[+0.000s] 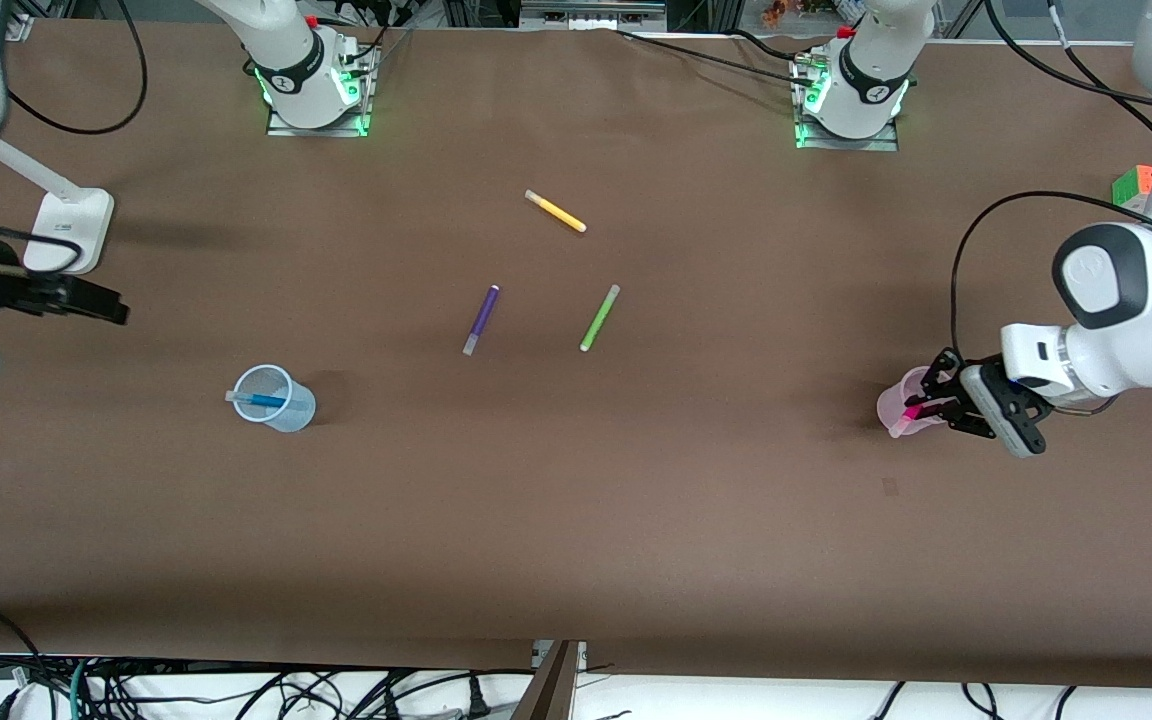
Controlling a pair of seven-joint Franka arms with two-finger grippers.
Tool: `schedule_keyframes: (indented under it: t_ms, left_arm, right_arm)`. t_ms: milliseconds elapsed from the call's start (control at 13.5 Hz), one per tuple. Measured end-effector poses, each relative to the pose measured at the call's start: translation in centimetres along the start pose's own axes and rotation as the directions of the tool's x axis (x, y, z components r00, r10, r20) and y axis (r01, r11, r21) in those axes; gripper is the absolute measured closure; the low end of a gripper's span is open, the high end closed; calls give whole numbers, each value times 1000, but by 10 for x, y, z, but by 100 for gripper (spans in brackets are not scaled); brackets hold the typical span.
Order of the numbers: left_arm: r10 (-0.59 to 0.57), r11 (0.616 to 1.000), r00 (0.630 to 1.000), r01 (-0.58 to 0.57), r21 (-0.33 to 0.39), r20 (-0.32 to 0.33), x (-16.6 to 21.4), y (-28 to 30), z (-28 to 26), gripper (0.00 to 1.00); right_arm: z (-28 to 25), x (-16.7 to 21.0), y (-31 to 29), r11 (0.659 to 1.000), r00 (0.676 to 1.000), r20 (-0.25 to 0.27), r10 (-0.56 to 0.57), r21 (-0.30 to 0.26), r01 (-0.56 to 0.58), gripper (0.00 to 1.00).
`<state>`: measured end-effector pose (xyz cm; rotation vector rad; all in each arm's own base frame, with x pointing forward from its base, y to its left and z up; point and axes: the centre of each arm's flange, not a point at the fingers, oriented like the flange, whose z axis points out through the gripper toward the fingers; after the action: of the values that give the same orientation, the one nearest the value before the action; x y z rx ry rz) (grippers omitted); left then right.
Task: Place pink and blue markers in matching cups
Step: 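Carry the pink marker to the pink cup while the right gripper withdraws, then lower the pink marker into the pink cup and open the left gripper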
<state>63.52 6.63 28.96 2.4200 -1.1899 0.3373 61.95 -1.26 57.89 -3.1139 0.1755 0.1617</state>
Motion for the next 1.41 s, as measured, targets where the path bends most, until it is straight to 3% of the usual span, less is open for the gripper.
schedule_keyframes:
  t_ms: [370,741,1407]
  left_arm:
    - [118,993,987,-119,-5,-112,-25,-15,-7,82]
    - [264,963,944,-270,-7,-198,-39,-21,7,82]
    - [298,946,927,-319,-59,-229,-73,-23,22,82]
  right_arm:
    - [-25,-44,18,1000,1000,-27,-8,3,8,0]
    - [-16,-51,-3,999,999,0,-51,-4,51,0]
    - [-12,-48,5,999,999,7,-41,-22,41,0]
